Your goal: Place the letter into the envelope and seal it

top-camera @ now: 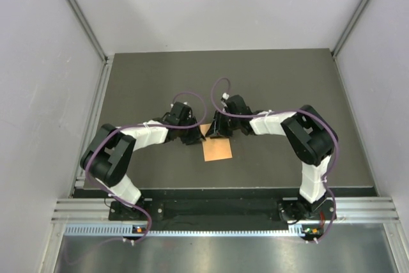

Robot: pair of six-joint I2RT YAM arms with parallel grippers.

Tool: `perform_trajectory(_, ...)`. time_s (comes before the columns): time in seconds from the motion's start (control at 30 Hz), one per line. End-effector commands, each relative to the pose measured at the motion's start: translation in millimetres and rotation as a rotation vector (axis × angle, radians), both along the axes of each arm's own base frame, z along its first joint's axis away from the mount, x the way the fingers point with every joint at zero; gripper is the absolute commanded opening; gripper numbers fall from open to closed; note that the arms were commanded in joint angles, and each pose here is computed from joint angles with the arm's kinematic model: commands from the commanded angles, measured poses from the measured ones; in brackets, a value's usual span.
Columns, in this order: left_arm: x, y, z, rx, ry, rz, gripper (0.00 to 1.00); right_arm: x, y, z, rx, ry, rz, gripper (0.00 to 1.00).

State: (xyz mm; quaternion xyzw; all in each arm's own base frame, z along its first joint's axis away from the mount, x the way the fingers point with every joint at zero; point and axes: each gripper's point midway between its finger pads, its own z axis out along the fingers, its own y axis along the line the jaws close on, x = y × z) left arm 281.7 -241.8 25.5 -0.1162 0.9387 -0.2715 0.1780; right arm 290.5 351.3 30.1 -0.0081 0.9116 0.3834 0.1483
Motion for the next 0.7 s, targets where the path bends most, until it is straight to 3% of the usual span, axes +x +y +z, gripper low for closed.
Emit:
perform_trajectory(0.0,-4.9,10.4,-11.2,0.066,0.015,0.019,0.35,-8.5,-7.0,-29.9,-0.035,0.07,-0.026,0.33)
perform_trajectory(0.2,13.4,45.5,2.6,0.203,-0.022,0.105,0.35,-12.0,-12.6,-32.2,0.032,0.044,-0.01,0.32)
perform_trajectory(0.3,23.2,54.6,19.5,0.199,-0.052,0.123,0.35,-14.6,-0.6,-18.3,0.122,0.0,0.064,0.34)
perform_trajectory(0.5,34.8,62.1,76.6,0.182,-0.194,0.146,0.38,1.8,28.9,64.9,0.283,-0.168,0.193,0.43)
perform_trajectory(0.53,34.4,62.8,84.0,0.177,-0.211,0.145,0.41,1.4,27.4,71.1,0.267,-0.163,0.196,0.43)
perform_trajectory(0.57,35.5,63.7,93.4,0.172,-0.236,0.147,0.55,4.0,27.3,93.5,0.275,-0.228,0.213,0.45)
perform_trajectory(0.6,37.0,67.8,110.1,0.169,-0.283,0.167,0.63,9.9,29.6,114.9,0.287,-0.277,0.218,0.47)
perform_trajectory(0.67,39.7,72.8,133.1,0.167,-0.341,0.183,0.72,11.3,23.0,145.5,0.259,-0.359,0.222,0.5)
